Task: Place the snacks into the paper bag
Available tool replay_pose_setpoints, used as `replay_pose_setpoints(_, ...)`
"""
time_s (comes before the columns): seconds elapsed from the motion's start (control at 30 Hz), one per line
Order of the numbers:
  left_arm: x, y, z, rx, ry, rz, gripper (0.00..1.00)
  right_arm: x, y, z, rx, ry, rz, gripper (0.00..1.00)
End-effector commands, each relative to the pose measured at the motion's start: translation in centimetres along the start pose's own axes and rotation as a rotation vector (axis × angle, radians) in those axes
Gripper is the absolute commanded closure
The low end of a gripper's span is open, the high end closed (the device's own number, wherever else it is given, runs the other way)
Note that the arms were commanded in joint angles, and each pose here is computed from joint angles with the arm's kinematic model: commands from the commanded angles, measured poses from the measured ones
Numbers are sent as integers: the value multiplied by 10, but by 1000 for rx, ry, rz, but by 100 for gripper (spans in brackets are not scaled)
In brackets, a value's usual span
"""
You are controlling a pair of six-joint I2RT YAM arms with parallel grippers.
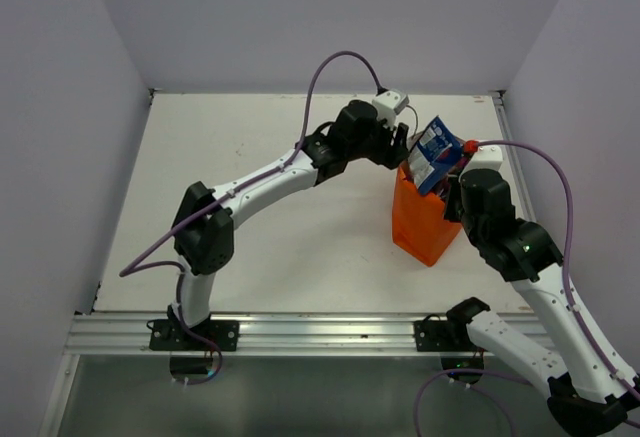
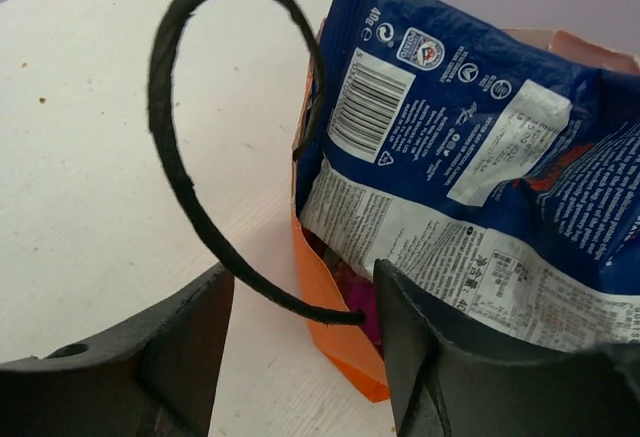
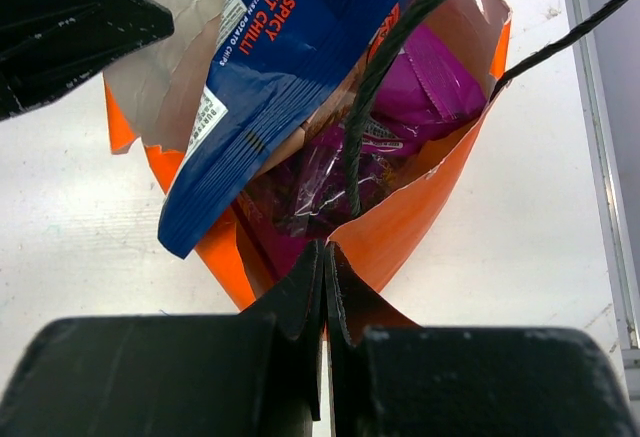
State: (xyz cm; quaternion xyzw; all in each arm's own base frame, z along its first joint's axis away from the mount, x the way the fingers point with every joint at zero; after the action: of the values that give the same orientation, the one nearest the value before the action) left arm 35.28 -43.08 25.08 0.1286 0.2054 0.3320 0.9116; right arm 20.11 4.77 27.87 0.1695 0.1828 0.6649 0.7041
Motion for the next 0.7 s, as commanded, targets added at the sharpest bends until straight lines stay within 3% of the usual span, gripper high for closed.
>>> replay_pose_setpoints(0.0,-4,-11,10,-57,-14,-60,47,1,4,7,-30,-7,14,100)
replay_pose_setpoints(0.17,-17,-19,15,-78,8,-154,90,3,-1,6,-12,1,8,100)
replay_pose_setpoints(0.33,-18,-13,7,-94,7,-172,95,15,-9,12,18,8,45,100)
replay_pose_setpoints(0.67,-8,51,24,-211,23,-51,96,40,-24,35,17,6,113,100)
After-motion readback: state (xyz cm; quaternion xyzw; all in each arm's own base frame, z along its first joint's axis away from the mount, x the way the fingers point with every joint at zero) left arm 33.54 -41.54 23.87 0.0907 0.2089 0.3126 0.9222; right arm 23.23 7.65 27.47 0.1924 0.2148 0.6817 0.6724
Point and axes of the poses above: each gripper's point midway between its finger pads, its own y axis back along the fingers, its own x axis along the line the jaws close on, z = x × y, the point moved 4 cm from there along y, back along the fingers, and after that the axes turned 2 degrees about y, right-handed, at the moved point
